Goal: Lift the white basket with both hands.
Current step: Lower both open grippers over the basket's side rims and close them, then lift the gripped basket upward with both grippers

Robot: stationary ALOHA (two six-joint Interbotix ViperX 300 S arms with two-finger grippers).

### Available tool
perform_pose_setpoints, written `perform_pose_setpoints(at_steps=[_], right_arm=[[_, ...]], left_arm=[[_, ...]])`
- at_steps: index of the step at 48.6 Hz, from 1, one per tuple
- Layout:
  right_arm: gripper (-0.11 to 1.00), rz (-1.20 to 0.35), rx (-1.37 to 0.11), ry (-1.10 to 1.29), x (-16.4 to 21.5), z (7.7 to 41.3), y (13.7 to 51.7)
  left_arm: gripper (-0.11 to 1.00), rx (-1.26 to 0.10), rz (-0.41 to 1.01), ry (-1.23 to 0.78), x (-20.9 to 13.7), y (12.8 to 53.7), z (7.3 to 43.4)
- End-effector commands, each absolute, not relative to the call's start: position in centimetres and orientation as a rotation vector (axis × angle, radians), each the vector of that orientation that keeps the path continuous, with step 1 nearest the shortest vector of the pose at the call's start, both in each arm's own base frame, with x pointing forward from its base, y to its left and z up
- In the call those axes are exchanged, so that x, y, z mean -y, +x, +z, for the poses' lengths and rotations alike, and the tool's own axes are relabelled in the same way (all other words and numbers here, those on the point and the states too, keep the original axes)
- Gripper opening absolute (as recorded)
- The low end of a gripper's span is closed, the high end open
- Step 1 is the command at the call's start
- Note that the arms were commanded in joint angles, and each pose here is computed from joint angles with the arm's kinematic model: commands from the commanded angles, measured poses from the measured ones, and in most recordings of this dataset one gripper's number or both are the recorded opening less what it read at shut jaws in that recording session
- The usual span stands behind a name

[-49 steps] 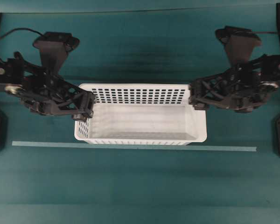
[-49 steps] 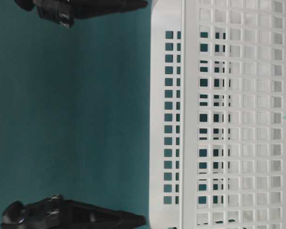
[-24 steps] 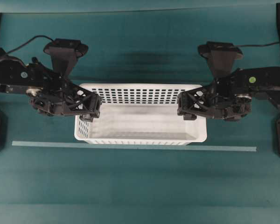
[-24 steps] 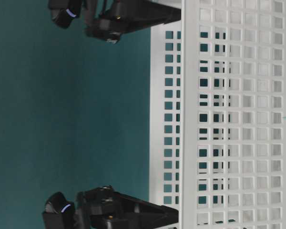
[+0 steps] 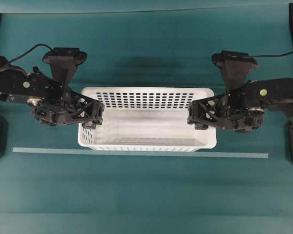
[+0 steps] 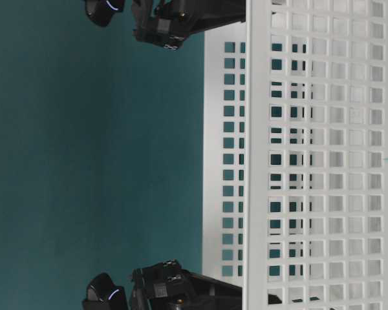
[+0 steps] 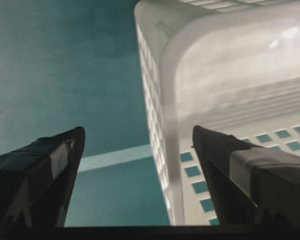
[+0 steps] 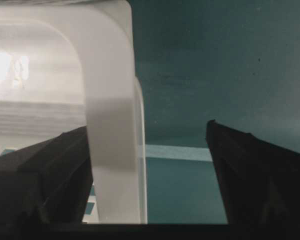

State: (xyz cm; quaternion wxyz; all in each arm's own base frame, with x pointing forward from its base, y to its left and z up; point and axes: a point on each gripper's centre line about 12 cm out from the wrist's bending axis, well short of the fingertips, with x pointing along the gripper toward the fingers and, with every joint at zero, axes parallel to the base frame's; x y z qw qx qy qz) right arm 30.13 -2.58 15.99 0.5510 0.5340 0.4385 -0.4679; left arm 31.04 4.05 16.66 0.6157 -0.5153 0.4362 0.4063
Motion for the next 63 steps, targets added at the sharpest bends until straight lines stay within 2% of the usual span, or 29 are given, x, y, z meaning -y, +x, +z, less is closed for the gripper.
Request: perform_pose_setpoints(at_steps=[1, 6, 15, 18, 21, 37, 63], right_arm=[[0.8, -1.109, -1.055, 1.248, 2.3, 15.2, 30.6], [0.64, -1.089, -1.042, 1.253, 2.1, 15.1, 30.9], [0.19, -1.068, -1.018, 1.265, 2.1, 15.3, 31.3], [0.19, -1.064, -1.018, 1.264, 2.1, 15.3, 31.3], [0.19, -1.064, -1.018, 1.264, 2.1, 15.3, 31.3], [0.19, -1.057, -1.006, 1.282, 2.2, 16.2, 31.3], [0.19, -0.983, -0.939, 1.349, 2.1, 25.2, 31.3]], left_arm=[[0.9, -0.986, 0.919, -1.187, -4.0, 31.5, 16.4], [0.77, -0.96, 0.898, -1.197, -4.1, 32.0, 16.6], [0.26, -0.952, 0.881, -1.19, -3.9, 32.3, 16.7], [0.12, -0.956, 0.879, -1.19, -3.8, 32.3, 16.7], [0.04, -0.955, 0.878, -1.191, -3.8, 32.3, 16.7], [0.03, -0.948, 0.873, -1.191, -3.7, 32.1, 17.6], [0.03, -0.912, 0.818, -1.189, -2.8, 31.9, 26.9]])
